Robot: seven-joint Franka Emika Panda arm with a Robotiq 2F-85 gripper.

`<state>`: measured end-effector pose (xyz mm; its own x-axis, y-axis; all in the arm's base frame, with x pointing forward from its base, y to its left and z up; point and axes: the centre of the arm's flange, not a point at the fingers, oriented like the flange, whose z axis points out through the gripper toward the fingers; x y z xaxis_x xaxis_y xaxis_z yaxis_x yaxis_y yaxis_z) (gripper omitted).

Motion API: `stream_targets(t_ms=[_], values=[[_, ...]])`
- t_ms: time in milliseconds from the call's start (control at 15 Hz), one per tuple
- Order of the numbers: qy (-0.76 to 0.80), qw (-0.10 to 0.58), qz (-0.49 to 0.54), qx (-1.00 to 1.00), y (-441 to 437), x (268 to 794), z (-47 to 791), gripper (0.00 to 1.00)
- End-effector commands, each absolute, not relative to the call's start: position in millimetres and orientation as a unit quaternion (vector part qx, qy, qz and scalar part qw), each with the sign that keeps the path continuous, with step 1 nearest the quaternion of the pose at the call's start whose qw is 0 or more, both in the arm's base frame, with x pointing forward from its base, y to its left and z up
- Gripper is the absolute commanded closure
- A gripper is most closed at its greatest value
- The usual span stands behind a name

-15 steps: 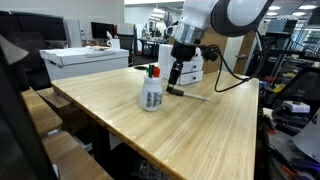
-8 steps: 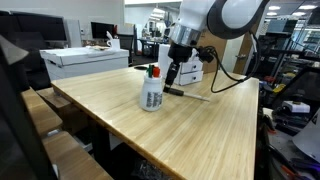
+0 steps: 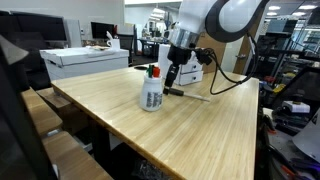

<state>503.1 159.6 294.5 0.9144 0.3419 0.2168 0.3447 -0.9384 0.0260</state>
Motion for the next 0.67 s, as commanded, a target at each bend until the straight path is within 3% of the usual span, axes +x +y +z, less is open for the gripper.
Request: stream_targets(t_ms=[0, 267, 600], values=[[-0.185, 0.004, -0.115, -0.976, 156.0, 506.8, 288.8, 0.69], [-0.19, 0.008, -0.112, -0.975, 163.0, 501.8, 296.3, 0.94], [-0.195, 0.011, -0.113, -0.974, 174.2, 492.3, 306.8, 1.0]])
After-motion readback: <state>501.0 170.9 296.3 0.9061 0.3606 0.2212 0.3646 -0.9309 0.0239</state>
